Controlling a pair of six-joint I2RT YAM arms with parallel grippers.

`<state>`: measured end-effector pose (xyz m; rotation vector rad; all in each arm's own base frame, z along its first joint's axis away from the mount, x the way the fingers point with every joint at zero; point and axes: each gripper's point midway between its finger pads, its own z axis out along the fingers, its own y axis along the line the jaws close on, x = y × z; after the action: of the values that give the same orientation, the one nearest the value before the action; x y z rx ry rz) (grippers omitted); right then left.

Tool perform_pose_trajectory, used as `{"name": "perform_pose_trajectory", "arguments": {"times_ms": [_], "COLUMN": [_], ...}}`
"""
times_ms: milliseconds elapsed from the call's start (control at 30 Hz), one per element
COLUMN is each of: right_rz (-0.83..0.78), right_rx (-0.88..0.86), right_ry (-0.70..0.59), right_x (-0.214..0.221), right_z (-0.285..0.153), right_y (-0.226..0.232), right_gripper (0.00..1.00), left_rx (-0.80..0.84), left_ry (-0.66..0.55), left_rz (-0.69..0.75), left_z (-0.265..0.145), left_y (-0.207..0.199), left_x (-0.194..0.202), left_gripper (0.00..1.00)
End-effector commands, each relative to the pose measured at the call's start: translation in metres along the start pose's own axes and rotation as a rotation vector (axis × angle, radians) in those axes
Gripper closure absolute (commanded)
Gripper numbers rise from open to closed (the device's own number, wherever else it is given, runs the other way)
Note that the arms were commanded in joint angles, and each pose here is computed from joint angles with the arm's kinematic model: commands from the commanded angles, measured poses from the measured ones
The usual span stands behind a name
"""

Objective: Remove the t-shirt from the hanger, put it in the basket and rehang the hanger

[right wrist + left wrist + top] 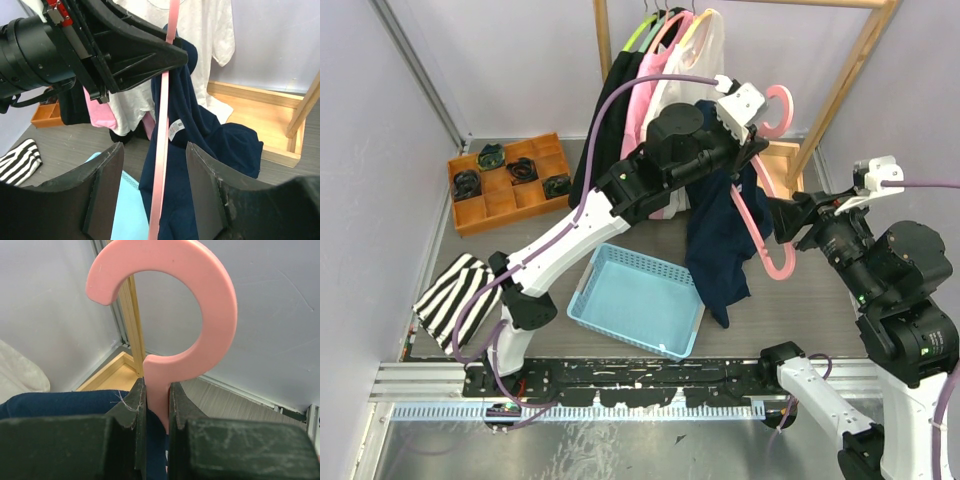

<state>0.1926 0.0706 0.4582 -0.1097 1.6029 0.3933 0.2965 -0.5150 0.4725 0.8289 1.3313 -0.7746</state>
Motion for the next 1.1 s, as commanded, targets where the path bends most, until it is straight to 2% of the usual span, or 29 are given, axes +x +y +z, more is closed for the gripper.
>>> {"name": "perform_pose_trajectory", "arguments": {"times_ms": [0,333,567,667,800,833,867,933,967,1067], "right_rz": [0.012,0.011,0.013,0.012,0.013,0.014,0.014,0.017,0.017,0.019], "right_rx": [-0.058,-0.032,-0.015,-0.010,0.006,0.014,0.019,0.035,0.043,0.068], "right_ry": [0.001,0.059,0.080,0.076,0.072,0.068,0.064,0.056,0.051,0.035], "right_x": [0.000,0.017,0.025,0.025,0.024,0.023,0.023,0.021,0.020,0.017], "right_z": [0.001,0.011,0.019,0.021,0.021,0.021,0.020,0.019,0.018,0.016], "right_y": [0.011,0.004,0.000,-0.001,-0.004,-0.005,-0.006,-0.008,-0.010,-0.014], "right_gripper": [0.43,0.52,0.63,0.72,0.95,0.99,0.99,1.00,1.00,0.99], "left_rx": [-0.023,0.007,0.026,0.034,0.030,0.028,0.027,0.017,0.011,-0.024], "left_ry": [-0.098,-0.103,-0.098,-0.096,-0.087,-0.085,-0.085,-0.082,-0.076,-0.057], "left_rz": [0.024,0.018,0.021,0.023,0.027,0.027,0.029,0.036,0.040,0.055], "left_z": [-0.006,-0.009,-0.009,-0.009,-0.009,-0.009,-0.009,-0.011,-0.012,-0.017], "left_y": [0.006,-0.002,-0.008,-0.011,-0.010,-0.010,-0.009,-0.007,-0.006,0.001], "left_x": [-0.037,-0.040,-0.037,-0.036,-0.032,-0.032,-0.032,-0.032,-0.030,-0.027], "left_gripper": [1.00,1.00,1.00,1.00,1.00,0.97,0.87,0.54,0.44,0.29]}}
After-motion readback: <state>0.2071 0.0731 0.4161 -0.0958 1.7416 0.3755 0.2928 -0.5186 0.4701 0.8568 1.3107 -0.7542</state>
